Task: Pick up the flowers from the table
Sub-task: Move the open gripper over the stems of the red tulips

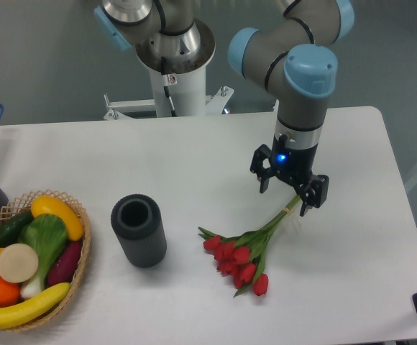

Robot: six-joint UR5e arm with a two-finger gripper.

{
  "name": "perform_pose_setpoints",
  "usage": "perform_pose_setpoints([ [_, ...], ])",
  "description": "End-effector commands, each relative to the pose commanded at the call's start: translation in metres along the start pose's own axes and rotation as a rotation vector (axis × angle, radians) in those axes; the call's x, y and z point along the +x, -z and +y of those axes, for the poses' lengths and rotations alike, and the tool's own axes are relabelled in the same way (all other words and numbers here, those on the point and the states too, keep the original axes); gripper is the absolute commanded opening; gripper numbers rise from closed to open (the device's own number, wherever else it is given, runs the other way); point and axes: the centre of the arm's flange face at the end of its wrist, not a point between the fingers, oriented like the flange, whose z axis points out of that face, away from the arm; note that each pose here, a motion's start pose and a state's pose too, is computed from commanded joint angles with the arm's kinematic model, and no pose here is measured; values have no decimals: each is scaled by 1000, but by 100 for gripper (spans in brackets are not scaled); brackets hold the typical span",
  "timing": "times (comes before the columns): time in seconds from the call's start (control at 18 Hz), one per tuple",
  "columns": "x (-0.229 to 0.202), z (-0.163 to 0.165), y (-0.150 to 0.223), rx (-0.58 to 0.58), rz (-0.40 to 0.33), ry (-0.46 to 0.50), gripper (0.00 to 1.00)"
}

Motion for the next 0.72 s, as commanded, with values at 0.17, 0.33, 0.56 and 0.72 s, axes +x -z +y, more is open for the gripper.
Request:
perform_pose_setpoints([
  [0.17, 3, -4, -22, 7, -8, -8, 100],
  [0.33, 8, -4, -39, 6, -21, -17, 100],
  [0.56, 8, -1, -50, -13, -5, -26, 100],
  [0.72, 10, 5, -66, -29, 22, -44, 100],
])
